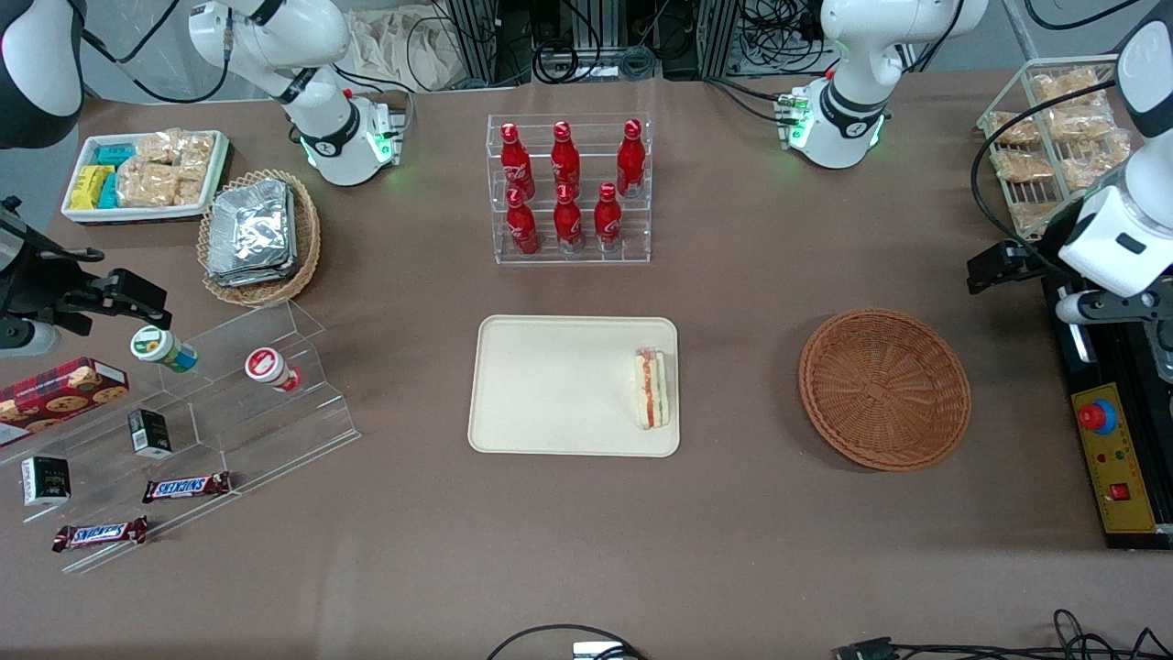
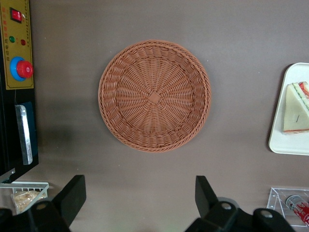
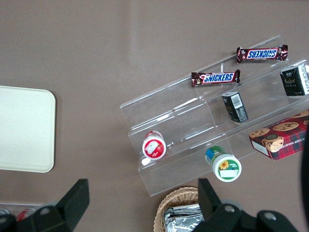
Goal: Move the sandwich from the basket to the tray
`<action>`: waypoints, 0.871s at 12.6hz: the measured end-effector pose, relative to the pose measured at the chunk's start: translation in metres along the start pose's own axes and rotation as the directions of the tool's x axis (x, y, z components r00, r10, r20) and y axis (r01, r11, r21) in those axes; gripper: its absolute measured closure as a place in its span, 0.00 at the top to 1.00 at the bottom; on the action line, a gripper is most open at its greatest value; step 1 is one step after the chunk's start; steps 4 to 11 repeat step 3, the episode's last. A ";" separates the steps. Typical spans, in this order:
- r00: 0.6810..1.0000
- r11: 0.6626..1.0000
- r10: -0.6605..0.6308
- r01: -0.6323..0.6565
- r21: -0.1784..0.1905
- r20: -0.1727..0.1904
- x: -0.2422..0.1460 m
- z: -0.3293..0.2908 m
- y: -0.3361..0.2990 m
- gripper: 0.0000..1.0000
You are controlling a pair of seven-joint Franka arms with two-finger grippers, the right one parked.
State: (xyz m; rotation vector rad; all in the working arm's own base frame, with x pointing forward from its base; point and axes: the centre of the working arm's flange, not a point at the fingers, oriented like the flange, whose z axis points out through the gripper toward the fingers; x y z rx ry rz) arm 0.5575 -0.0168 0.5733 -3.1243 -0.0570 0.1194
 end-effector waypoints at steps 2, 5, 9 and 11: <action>1.000 1.000 0.008 -0.008 0.001 -0.005 0.008 -0.003 0.004 1.00; 1.000 1.000 0.014 -0.014 0.010 -0.003 0.013 -0.005 0.006 1.00; 1.000 1.000 0.014 -0.014 0.010 -0.003 0.013 -0.005 0.006 1.00; 1.000 1.000 0.014 -0.014 0.010 -0.003 0.013 -0.005 0.006 1.00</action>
